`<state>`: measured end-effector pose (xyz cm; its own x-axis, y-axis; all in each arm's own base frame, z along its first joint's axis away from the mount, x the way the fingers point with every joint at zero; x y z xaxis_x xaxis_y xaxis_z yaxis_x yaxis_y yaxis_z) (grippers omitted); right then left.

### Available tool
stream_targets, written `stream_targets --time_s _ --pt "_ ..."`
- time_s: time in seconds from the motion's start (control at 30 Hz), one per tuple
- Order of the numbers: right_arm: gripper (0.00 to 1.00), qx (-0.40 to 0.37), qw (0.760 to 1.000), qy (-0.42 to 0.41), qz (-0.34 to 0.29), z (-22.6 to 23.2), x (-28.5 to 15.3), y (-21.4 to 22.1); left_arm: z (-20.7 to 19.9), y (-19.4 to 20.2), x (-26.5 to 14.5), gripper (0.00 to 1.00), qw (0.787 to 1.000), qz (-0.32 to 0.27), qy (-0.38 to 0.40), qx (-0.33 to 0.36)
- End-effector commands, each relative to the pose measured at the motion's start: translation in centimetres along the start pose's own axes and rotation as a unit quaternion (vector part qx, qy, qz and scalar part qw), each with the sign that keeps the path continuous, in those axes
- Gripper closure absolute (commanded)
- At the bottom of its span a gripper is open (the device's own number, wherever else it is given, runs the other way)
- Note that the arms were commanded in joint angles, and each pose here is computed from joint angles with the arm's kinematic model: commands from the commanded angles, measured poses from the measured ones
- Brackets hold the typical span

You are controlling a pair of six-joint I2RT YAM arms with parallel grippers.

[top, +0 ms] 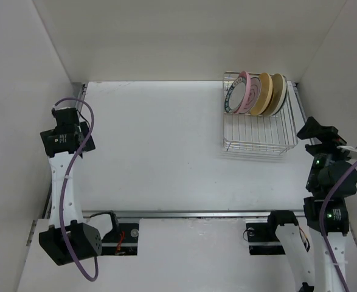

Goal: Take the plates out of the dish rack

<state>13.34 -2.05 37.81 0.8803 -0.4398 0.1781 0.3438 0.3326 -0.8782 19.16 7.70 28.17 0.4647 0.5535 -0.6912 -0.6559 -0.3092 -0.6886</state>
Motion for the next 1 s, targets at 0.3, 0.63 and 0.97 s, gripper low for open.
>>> stream_targets --time_s 0.3,0.63,0.97 --pt "0.00 -0.078 0.988 -0.114 0.073 3.8 4.2 1.2 -2.1 0.4 -0.4 0.00 0.987 0.040 0.149 0.040" --pt "0.04 -0.169 0.950 -0.182 0.191 12.3 12.0 6.4 -2.5 1.0 0.5 0.00 0.984 0.063 0.155 0.057" --pt "0.27 -0.255 0.937 -0.049 0.234 16.7 21.7 13.3 -3.3 1.5 2.3 0.00 0.981 0.101 0.150 0.073"
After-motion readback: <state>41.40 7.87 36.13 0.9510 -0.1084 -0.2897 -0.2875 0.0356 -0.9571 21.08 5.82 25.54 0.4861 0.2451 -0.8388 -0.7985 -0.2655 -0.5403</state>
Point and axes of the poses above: each gripper's point midway between its finger pads, its own x axis out along the fingers, its own z axis along the line the jaws close on, y = z × x, the point moved 9 cm from there along -x, back along the fingers, and after that the axes turned 6 degrees about -x, right-handed, at the moved point
